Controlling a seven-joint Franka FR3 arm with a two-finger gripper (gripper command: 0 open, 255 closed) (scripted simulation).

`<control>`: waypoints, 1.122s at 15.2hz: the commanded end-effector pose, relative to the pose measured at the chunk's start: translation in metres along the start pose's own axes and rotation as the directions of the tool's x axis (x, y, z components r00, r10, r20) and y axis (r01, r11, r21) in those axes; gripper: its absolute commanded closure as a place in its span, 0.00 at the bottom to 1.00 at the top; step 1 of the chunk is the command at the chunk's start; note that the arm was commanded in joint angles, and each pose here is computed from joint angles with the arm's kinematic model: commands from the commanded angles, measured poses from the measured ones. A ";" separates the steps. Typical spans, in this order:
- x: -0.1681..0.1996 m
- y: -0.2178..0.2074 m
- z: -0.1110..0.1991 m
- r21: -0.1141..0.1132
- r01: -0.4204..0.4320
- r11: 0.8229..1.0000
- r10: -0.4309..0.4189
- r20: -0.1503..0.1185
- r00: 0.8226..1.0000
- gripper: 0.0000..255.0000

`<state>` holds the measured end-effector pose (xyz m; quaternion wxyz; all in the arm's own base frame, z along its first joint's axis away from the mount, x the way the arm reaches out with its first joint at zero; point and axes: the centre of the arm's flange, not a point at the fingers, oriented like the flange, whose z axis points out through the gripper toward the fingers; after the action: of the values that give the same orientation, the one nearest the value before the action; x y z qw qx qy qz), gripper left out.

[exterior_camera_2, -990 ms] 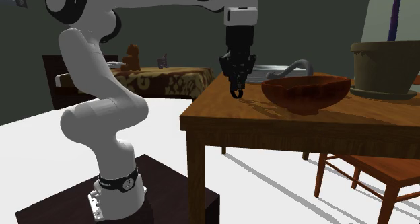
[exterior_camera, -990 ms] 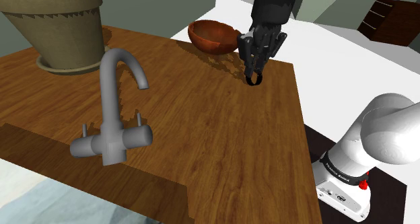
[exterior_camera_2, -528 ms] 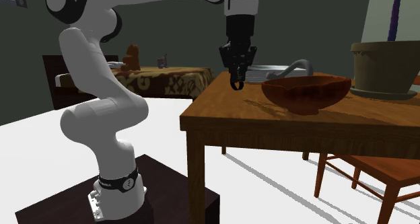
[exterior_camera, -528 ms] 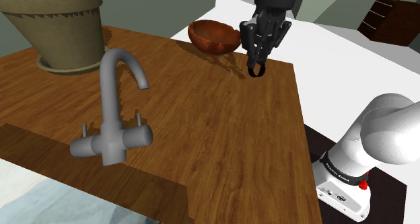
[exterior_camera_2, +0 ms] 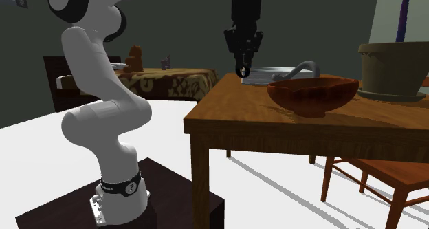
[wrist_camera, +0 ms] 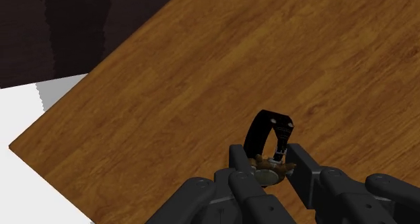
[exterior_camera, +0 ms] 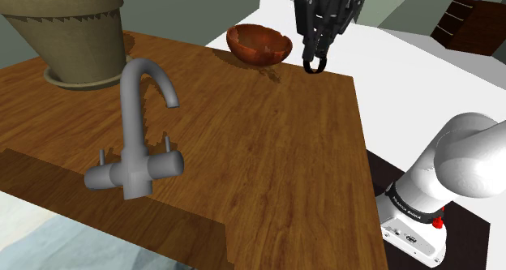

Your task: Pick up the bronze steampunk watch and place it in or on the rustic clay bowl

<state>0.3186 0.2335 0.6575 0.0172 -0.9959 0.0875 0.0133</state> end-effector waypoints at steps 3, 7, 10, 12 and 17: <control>0.000 0.000 -0.022 0.000 0.000 1.000 0.000 0.000 1.000 1.00; -0.001 -0.001 -0.043 0.000 0.000 1.000 0.000 0.000 1.000 1.00; -0.002 -0.002 -0.059 0.000 0.000 1.000 0.000 0.000 1.000 1.00; -0.002 -0.002 -0.069 0.000 0.000 1.000 0.000 0.000 1.000 1.00; 0.024 -0.001 -0.085 0.000 0.000 1.000 0.000 0.000 1.000 1.00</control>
<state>0.3342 0.2298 0.7431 0.0172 -0.9959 0.0875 0.0132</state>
